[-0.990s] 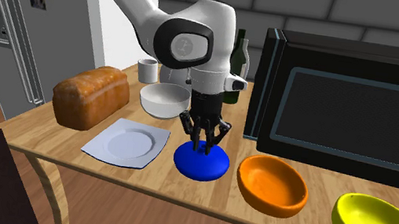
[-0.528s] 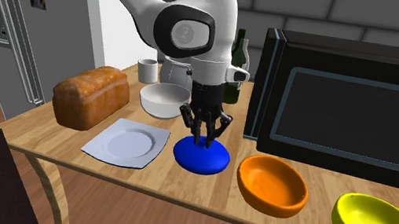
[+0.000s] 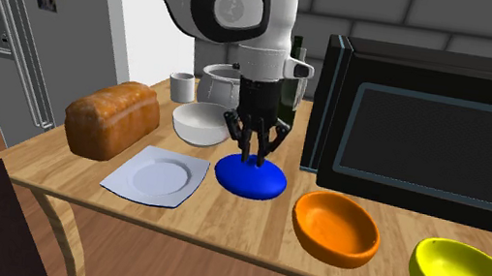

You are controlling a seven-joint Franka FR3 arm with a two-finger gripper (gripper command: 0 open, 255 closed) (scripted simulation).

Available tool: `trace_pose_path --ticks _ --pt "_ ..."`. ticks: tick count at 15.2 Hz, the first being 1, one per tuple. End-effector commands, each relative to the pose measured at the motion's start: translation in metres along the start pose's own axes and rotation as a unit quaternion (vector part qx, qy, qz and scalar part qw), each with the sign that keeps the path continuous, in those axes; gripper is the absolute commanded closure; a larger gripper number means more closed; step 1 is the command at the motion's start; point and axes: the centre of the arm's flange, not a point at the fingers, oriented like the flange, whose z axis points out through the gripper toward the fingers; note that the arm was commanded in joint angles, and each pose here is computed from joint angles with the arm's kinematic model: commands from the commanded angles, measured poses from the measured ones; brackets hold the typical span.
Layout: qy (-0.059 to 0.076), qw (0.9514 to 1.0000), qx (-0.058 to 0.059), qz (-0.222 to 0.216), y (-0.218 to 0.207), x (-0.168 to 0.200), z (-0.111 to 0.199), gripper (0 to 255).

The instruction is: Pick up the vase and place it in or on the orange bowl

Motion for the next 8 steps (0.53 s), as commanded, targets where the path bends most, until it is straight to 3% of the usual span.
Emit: trace_pose_path --ticks 1,8 --pt "0.0 1.0 0.0 0.0 0.0 0.0 -0.011 255" --pt "0.0 1.0 0.0 0.0 0.002 -0.001 -0.048 255"
